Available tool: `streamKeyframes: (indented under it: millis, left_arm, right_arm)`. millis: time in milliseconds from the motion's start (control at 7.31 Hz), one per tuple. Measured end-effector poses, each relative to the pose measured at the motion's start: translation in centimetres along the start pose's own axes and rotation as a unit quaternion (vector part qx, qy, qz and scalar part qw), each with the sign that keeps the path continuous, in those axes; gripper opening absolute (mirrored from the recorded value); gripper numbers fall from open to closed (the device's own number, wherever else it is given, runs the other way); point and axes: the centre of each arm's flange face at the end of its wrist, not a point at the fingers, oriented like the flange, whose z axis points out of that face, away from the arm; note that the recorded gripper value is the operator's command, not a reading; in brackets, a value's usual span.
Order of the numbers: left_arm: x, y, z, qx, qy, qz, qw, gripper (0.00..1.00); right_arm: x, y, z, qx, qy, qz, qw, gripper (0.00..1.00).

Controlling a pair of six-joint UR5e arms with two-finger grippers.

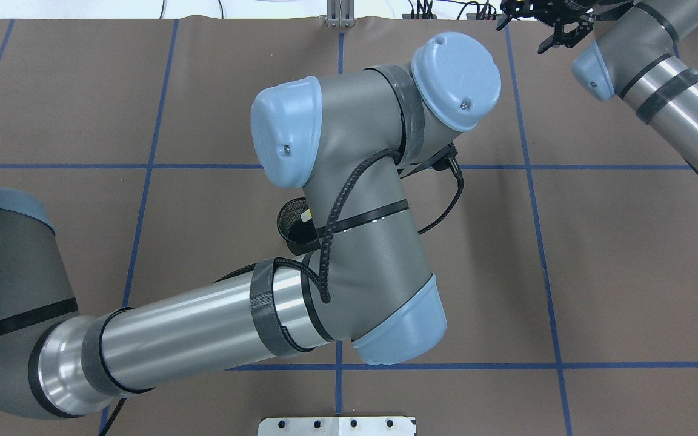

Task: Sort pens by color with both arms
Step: 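Lift the yellow highlighter out of the cup with the left gripper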

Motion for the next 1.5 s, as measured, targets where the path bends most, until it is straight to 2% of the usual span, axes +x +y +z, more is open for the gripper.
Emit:
streamKeyframes:
  millis: [274,410,547,684,957,1231,1368,1504]
  left_arm:
    - [-3.1,1.8,-2.3,0.049,-0.007,-0.039,0.998,0.0]
    - [-5.6,2.3,-2.4,0.082,-0.015,-0.07,0.9941,0.0]
    - [-8.0,2.6,-1.5,0.121,-0.029,-0.103,0.9868,0.0]
    - [-9.9,2.9,0.4,0.169,-0.05,-0.138,0.9747,0.0]
    - [-13.0,4.3,4.6,0.281,-0.074,-0.209,0.9338,0.0]
    - [-15.7,5.3,7.8,0.337,-0.121,-0.255,0.8981,0.0]
    - [-16.9,4.7,9.9,0.365,-0.136,-0.284,0.8759,0.0]
    - [-18.2,4.0,12.6,0.397,-0.137,-0.321,0.8492,0.0]
  right_arm:
    - [-0.3,0.1,-0.3,0.002,-0.002,-0.002,1.0,1.0]
    - [-0.4,0.1,-0.4,0.002,-0.003,-0.003,1.0,1.0]
    - [-0.5,0.2,-0.5,0.003,-0.004,-0.005,1.0,1.0]
    - [-0.6,0.2,-0.6,0.005,-0.005,-0.009,0.9999,1.0]
    - [-0.8,0.2,-0.7,0.008,-0.005,-0.015,0.9998,1.0]
    - [-1.1,0.2,-1.0,0.01,-0.007,-0.017,0.9998,1.0]
    - [-1.2,0.2,-1.0,0.01,-0.007,-0.017,0.9998,1.0]
    - [-1.2,0.1,-1.1,0.011,-0.007,-0.017,0.9998,1.0]
